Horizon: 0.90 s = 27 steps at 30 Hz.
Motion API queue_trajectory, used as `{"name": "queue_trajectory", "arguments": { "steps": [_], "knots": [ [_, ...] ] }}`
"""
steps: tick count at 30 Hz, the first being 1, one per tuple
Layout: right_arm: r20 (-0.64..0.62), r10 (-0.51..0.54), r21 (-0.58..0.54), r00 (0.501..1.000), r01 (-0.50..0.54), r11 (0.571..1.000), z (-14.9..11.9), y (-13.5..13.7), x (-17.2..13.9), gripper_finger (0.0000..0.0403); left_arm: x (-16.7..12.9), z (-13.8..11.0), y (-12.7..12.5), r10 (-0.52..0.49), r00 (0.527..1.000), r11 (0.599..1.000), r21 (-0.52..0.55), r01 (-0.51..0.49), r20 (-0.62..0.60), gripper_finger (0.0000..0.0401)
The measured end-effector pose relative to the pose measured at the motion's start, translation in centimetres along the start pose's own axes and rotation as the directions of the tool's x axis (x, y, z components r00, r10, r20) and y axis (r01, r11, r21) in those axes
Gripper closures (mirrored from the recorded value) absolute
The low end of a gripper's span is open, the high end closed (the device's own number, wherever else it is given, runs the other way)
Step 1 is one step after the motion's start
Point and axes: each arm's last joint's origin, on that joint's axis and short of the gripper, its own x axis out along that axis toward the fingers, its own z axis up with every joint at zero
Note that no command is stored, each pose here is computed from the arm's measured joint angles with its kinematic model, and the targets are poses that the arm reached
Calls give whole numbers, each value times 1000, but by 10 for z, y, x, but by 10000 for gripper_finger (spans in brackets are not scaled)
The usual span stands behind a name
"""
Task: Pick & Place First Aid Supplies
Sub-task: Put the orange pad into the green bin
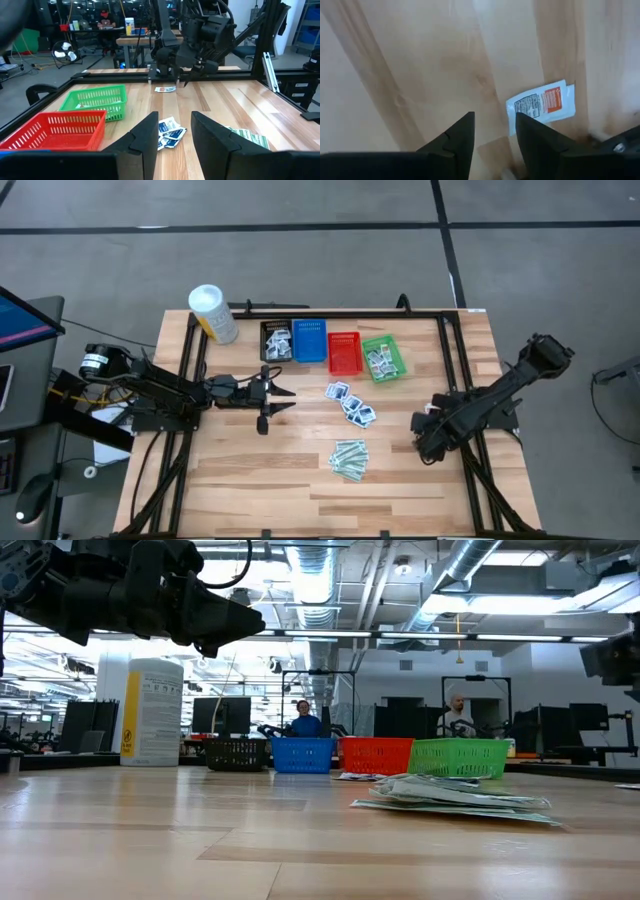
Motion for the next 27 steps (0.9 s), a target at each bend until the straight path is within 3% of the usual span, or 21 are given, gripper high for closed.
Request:
{"name": "queue_trajectory", "arguments": {
  "steps": [2,15,27],
  "knots": [
    [-18,-22,-53,1000,21,998,1,2,4,269,0,0,0,0,1000,1000,0,0,0,285],
    [-108,-142,-95,984,132,987,3,11,25,281,0,0,0,0,1000,1000,0,0,-1,285],
    [-119,-167,-102,979,155,983,3,12,28,301,0,0,0,0,1000,1000,0,0,-1,285]
  ]
}}
